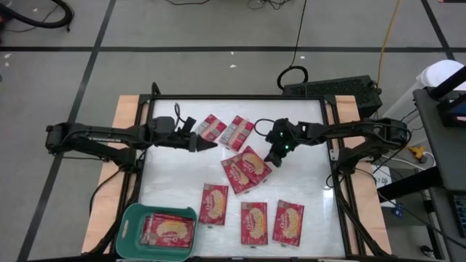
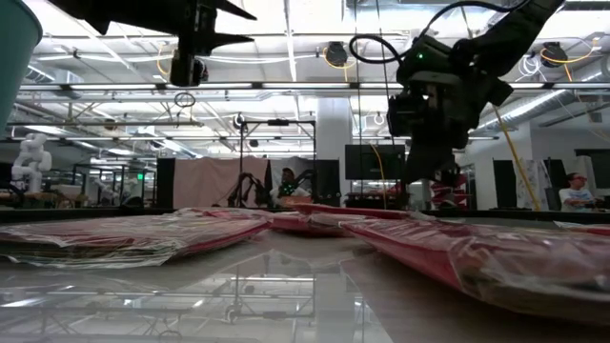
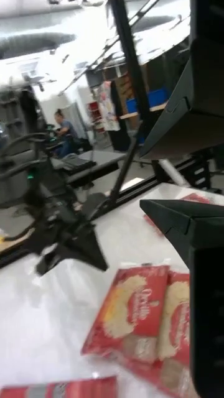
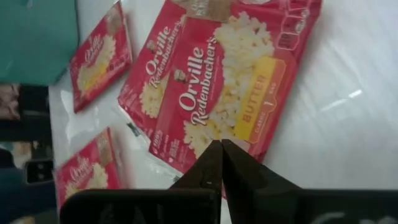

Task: Sort popcorn bags into baskets
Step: Put the red popcorn bag into the green bin

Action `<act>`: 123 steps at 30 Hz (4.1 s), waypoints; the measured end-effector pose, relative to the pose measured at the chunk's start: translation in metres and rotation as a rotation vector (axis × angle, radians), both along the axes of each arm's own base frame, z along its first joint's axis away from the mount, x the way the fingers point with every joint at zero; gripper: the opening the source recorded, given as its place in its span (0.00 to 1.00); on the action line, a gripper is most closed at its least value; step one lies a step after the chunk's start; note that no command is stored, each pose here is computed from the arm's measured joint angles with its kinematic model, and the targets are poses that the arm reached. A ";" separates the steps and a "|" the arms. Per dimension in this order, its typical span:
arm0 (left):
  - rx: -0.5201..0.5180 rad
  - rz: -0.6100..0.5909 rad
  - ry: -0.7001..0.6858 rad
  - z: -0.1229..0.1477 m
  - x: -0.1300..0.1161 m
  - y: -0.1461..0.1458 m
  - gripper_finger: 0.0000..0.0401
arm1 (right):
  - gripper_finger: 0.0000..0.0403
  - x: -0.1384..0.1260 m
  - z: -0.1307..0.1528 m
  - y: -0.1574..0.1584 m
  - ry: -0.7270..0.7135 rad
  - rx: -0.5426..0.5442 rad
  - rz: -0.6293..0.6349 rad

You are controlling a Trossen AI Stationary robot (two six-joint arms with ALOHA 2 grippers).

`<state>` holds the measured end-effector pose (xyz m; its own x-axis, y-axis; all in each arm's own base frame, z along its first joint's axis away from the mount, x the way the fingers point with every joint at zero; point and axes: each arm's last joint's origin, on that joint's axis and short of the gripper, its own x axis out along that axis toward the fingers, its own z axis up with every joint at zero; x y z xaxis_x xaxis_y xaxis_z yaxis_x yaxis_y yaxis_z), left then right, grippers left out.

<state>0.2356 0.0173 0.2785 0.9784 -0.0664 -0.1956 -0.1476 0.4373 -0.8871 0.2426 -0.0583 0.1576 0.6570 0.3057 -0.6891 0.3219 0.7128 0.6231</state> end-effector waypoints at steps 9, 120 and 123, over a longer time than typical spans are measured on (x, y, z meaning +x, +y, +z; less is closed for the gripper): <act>0.139 -0.197 0.058 0.014 0.051 -0.004 0.29 | 0.20 0.004 0.002 0.027 0.155 0.297 -0.214; 0.445 -0.626 0.372 -0.121 0.129 0.032 0.45 | 0.00 0.005 -0.009 0.071 -0.410 -0.251 -0.114; 0.468 -0.646 0.359 -0.119 0.129 0.027 0.31 | 0.00 0.005 -0.009 0.071 -0.413 -0.253 -0.113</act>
